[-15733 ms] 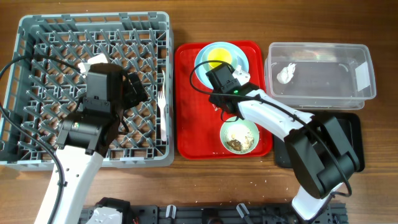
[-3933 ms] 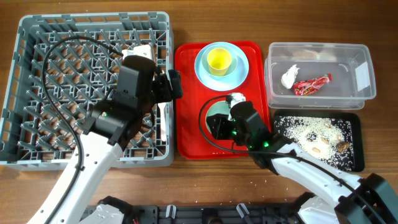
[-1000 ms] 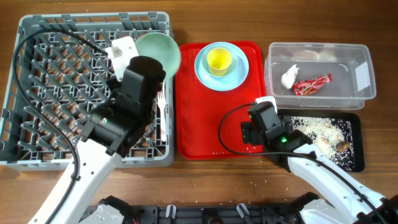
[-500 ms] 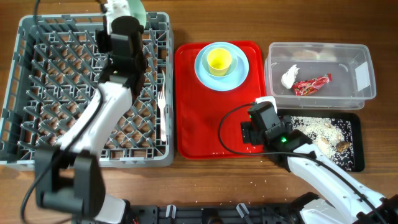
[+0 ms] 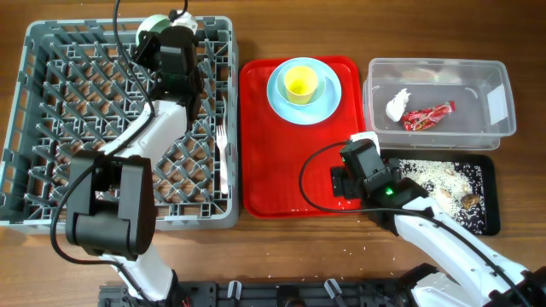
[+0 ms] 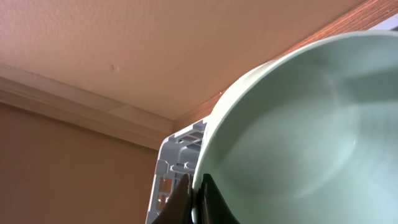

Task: Sort waste into correct bins and load items into the dishwasher rack
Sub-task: 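Lift the bowl and carry it left over the dish rack, then lower the bowl into the back of the rack and release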

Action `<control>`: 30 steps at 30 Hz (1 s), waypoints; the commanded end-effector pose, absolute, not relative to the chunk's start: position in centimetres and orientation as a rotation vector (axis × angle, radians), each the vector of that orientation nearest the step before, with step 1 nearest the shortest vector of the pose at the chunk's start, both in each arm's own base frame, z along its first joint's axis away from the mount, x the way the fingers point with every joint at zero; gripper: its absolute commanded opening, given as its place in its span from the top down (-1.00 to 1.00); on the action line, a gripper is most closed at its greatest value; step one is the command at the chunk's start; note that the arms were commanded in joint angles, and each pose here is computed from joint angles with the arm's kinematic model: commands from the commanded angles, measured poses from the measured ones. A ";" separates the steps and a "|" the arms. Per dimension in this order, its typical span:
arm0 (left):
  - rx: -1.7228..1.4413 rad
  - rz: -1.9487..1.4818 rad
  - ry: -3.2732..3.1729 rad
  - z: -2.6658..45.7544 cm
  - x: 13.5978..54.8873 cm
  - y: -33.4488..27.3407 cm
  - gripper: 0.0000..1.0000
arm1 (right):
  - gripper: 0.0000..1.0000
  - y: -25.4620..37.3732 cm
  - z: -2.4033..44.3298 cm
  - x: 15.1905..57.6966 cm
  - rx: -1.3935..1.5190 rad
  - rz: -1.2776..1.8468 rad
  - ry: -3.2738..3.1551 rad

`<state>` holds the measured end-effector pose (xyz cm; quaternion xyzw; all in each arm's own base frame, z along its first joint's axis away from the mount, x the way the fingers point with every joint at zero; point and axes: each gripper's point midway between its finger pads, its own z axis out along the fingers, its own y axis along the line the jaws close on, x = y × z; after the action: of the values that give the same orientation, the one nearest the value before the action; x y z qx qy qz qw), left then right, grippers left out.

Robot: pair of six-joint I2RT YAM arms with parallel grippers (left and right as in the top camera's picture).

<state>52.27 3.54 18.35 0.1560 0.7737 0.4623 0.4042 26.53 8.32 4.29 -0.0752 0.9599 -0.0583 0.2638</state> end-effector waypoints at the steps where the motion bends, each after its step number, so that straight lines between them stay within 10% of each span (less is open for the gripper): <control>1: 0.366 1.162 2.013 16.7 51.7 4.1 0.92 | -1.00 8.6 4.4 26.7 -0.210 -0.146 2.596; 9: 0.187 1.211 2.036 16.5 49.8 3.6 0.92 | -1.00 8.6 4.4 26.7 -0.210 -0.146 2.596; 17: 0.288 1.395 2.026 16.7 46.8 -1.3 -0.47 | -1.00 8.6 4.4 26.7 -0.210 -0.147 2.596; 21: 0.319 1.251 2.114 14.8 44.7 -3.9 -0.72 | -1.00 8.6 4.4 26.7 -0.210 -0.146 2.596; 25: 0.168 0.341 2.431 13.5 40.9 -9.6 -0.39 | -0.99 8.6 4.4 26.7 -0.210 -0.146 2.596; 30: -0.314 -0.198 1.946 32.5 37.7 -7.0 -0.02 | -0.99 8.6 4.4 26.7 -0.211 -0.146 2.596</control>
<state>40.09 -6.89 24.36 -0.0571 0.8834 0.0389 0.4634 26.54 8.32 4.24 -0.0753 0.9600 -0.0586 0.2631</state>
